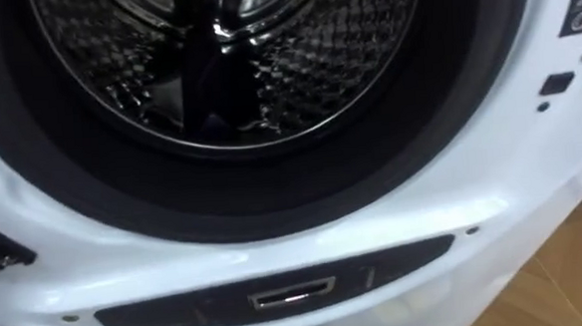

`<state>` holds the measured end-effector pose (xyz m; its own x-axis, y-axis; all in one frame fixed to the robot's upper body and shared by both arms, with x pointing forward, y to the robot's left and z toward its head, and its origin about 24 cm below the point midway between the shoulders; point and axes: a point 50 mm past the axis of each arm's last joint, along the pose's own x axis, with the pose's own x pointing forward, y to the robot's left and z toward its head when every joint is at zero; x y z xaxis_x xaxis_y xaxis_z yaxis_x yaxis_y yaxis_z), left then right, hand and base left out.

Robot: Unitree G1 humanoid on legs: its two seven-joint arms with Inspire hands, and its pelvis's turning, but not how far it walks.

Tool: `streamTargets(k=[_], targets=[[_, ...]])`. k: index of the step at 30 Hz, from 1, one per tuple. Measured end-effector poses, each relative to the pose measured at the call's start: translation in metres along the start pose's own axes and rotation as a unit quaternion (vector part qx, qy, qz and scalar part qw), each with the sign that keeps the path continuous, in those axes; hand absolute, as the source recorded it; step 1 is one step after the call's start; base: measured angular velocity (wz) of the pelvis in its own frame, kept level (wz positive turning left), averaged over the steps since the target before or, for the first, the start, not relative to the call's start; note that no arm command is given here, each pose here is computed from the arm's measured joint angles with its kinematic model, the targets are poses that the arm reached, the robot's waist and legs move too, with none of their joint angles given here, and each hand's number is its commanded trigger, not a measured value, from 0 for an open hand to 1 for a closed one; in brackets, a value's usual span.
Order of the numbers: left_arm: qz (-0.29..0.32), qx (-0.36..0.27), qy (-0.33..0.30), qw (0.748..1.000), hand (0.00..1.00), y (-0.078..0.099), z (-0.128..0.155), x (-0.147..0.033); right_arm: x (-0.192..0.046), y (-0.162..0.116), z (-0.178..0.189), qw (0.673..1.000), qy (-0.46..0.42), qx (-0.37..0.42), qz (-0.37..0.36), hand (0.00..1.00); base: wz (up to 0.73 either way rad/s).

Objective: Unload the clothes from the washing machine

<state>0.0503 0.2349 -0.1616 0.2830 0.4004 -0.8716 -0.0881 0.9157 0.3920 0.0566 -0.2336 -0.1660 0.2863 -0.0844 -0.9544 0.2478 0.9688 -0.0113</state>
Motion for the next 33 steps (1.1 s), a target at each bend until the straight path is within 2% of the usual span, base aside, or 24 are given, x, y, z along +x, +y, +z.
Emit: streamTargets(k=[5, 15, 25, 33], targets=[[0.005, 0.02, 0.002, 1.0, 0.0, 0.002, -0.006, -0.001, 0.001, 0.006, -0.003, 1.0, 0.01, -0.024, 0.005, 0.0, 0.15], [0.015, 0.08, 0.047, 0.996, 0.0, 0.008, -0.037, -0.006, 0.001, 0.006, -0.006, 0.998, 0.018, -0.056, -0.016, 0.0, 0.08], [0.016, 0.116, 0.058, 0.991, 0.0, 0.007, -0.041, -0.007, 0.001, 0.005, -0.007, 0.998, 0.016, -0.057, -0.021, 0.0, 0.05], [0.016, 0.112, 0.056, 0.992, 0.0, 0.001, -0.041, -0.009, 0.001, 0.006, -0.007, 0.998, 0.015, -0.053, -0.02, 0.0, 0.01]])
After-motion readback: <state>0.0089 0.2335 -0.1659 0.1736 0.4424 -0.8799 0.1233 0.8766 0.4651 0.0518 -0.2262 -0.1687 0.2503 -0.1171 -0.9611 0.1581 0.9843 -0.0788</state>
